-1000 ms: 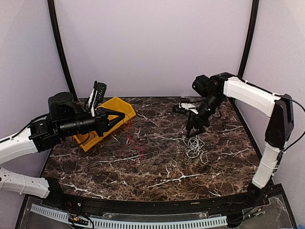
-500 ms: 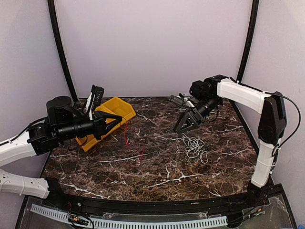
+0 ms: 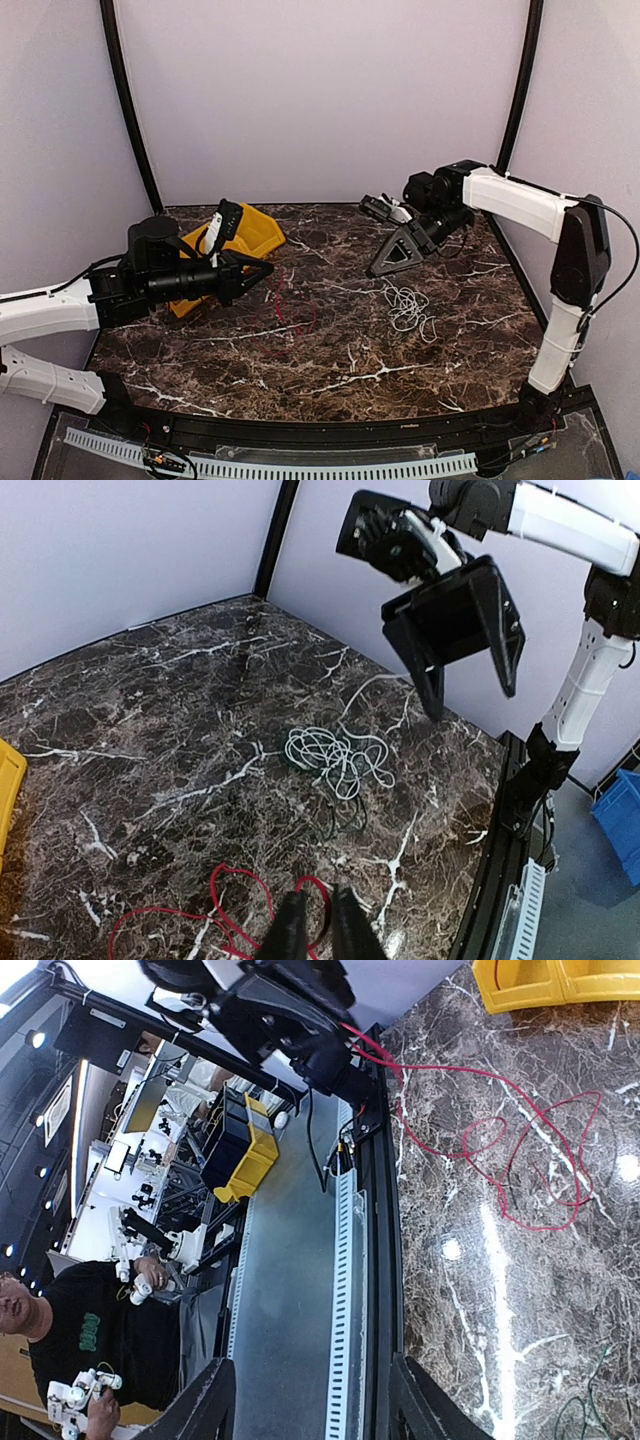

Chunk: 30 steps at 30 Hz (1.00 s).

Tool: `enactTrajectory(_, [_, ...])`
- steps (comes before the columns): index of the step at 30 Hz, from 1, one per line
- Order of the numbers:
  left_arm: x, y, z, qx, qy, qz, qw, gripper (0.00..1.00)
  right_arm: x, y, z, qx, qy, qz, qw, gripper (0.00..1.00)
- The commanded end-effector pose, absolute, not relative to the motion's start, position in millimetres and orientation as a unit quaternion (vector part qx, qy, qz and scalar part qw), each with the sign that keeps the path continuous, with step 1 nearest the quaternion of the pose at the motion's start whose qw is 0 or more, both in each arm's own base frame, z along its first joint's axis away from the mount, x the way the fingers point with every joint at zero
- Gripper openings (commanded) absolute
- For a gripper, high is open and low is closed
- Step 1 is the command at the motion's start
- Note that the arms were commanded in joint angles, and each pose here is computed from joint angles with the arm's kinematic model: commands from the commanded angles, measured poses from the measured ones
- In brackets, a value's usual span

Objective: Untangle the cables

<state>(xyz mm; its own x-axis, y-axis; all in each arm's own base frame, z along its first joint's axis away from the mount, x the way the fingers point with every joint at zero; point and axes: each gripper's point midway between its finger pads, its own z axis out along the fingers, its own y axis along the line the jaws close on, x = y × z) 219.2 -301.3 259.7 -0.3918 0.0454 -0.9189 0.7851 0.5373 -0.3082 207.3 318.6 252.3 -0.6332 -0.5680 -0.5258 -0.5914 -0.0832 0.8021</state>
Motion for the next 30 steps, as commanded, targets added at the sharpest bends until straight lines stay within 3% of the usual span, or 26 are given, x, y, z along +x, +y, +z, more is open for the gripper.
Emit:
enactTrajectory(1, [217.7,-314.9,231.2,0.306,0.743,-0.397,0.443,0.21,194.7,313.3,269.4,-0.432,0.664,0.610,0.024,0.54])
enactTrajectory(3, [220.3,-317.1,216.6,0.310,0.759,-0.383,0.425,0.44,193.2,312.0,269.1,-0.436,0.665,0.606,0.028,0.54])
enactTrajectory(9, [240.1,-310.1,227.8,0.307,0.770,-0.326,0.455,0.68,188.8,308.7,268.9,-0.447,0.665,0.597,0.040,0.56])
enactTrajectory(17, [258.8,-353.5,257.9,0.293,0.656,-0.423,0.552,0.71,182.8,308.0,275.1,-0.460,0.659,0.593,0.049,0.57])
enactTrajectory(24, [271.7,-424.2,252.9,0.316,0.570,-0.537,0.536,0.70,179.6,306.2,280.6,-0.466,0.655,0.592,0.057,0.57])
enactTrajectory(30, [265.5,-478.9,238.9,0.333,0.540,-0.580,0.510,0.71,177.6,304.7,282.6,-0.471,0.654,0.589,0.063,0.58])
